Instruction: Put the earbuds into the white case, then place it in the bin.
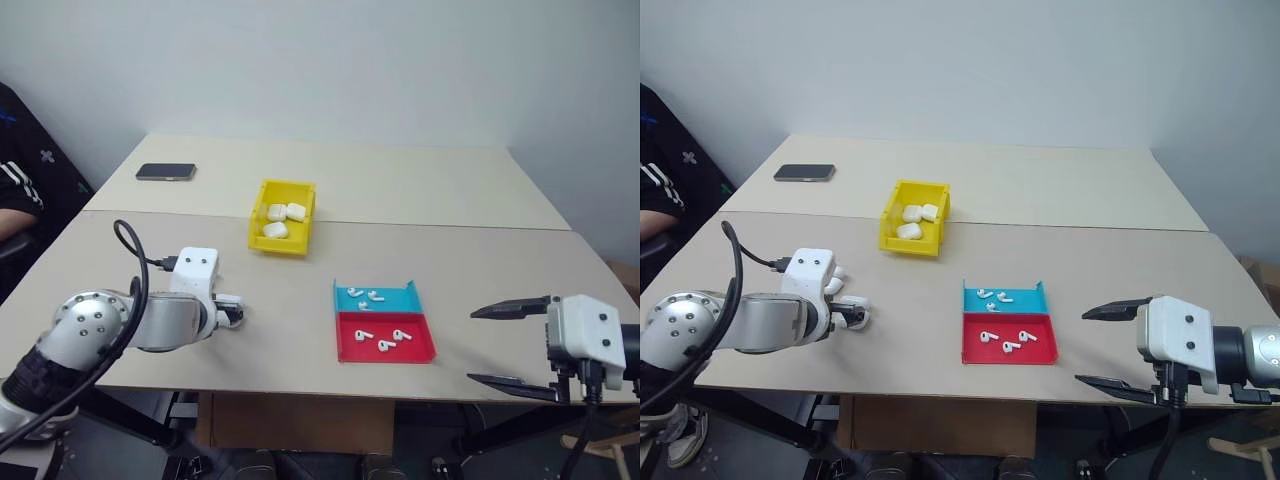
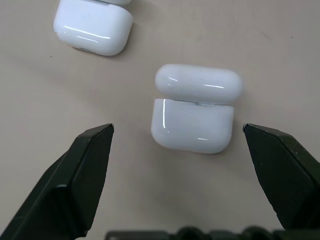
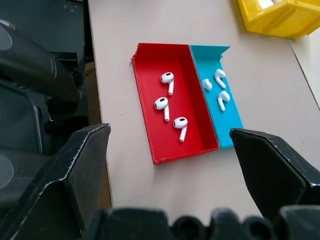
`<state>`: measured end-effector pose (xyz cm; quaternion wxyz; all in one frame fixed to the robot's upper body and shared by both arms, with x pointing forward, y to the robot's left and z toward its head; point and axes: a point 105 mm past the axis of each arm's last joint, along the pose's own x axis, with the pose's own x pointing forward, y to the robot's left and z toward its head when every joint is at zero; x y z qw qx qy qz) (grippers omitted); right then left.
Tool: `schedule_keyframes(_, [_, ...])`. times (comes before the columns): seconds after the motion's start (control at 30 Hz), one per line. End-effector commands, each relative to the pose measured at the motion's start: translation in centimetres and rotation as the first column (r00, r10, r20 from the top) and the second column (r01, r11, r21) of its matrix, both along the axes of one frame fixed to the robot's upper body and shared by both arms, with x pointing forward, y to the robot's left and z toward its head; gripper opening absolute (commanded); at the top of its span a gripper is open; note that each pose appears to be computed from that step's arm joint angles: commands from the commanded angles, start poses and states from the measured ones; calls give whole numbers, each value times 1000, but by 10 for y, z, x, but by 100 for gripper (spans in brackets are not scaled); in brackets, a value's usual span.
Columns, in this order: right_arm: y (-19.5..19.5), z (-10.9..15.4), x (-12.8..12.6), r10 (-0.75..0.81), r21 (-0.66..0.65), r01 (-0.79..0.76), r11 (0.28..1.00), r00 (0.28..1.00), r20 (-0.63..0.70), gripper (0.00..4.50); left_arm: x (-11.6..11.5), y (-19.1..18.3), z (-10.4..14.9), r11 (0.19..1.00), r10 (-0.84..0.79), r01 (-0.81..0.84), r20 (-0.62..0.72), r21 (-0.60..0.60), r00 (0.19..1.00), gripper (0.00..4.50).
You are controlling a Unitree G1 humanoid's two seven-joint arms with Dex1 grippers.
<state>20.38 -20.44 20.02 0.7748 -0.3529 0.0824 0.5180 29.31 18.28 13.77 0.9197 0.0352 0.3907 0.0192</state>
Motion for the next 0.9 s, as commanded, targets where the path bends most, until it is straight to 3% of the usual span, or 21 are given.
schedule_keyframes(0.03, [1, 8, -2, -7, 5, 6, 1000, 999, 44, 444, 2, 1, 4, 1000, 11, -11, 6, 26, 1000, 450])
schedule_keyframes(0.9, [4, 3, -8, -38, 20, 37, 999, 998, 51, 444, 12, -8, -8, 995, -62, 70, -99, 75, 993, 450])
